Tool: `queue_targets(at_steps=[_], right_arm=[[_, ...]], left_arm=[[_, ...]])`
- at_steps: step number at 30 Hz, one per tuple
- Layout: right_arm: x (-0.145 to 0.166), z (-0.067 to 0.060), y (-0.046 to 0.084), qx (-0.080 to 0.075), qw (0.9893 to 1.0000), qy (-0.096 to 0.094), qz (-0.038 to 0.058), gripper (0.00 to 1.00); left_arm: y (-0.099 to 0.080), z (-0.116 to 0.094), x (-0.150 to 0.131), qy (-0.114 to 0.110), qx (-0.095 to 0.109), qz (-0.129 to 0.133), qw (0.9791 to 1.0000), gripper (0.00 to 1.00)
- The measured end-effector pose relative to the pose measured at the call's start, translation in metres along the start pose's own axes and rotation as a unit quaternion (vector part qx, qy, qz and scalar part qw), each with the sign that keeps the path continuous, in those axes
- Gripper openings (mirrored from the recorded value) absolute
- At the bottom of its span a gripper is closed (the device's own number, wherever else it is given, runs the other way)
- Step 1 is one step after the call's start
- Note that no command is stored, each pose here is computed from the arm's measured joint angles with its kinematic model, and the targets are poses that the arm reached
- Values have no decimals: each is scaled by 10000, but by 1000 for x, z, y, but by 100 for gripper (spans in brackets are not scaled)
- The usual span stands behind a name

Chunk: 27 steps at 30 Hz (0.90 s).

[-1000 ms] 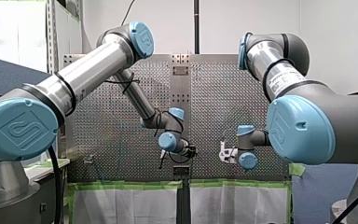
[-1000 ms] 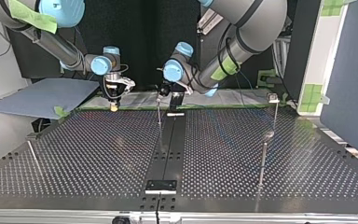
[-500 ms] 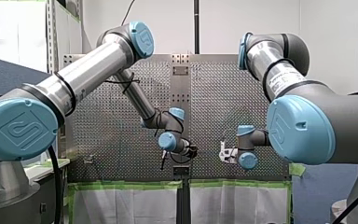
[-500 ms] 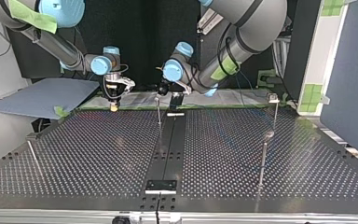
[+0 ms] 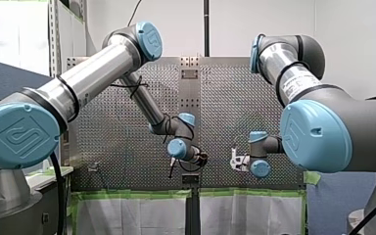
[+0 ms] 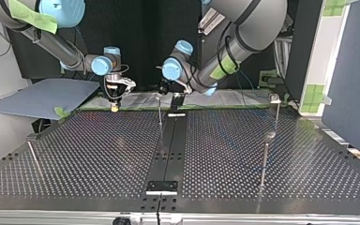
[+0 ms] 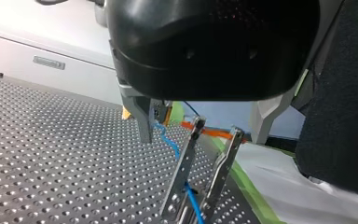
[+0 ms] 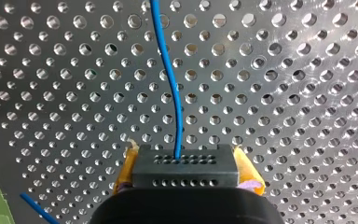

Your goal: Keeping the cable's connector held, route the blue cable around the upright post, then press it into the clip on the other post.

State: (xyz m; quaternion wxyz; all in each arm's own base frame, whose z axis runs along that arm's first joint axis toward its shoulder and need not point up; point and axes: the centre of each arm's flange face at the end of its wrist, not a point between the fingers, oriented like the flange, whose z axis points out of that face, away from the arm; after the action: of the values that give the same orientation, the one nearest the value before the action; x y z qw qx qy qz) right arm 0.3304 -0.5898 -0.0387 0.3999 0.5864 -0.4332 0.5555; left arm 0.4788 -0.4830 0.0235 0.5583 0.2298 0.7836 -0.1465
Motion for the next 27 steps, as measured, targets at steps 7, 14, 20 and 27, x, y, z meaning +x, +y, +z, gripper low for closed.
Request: queue_targets(at_steps=[7,14,20,27], right_arm=[[0,0,0,-3,10000,1,7,0],[0,1,2,-18,10000,2,10,0],[0,1,4,-32,10000,-2,12,0],[-1,1,5,-36,10000,-5,15,0]], left_arm=[[-13,-6,3,86,-21,145,9999,100],[-50,-20,7,126,-42,381,9992,100],[-82,-39,12,136,-62,439,9989,100],[-114,-75,1,-127,-7,308,9994,100]])
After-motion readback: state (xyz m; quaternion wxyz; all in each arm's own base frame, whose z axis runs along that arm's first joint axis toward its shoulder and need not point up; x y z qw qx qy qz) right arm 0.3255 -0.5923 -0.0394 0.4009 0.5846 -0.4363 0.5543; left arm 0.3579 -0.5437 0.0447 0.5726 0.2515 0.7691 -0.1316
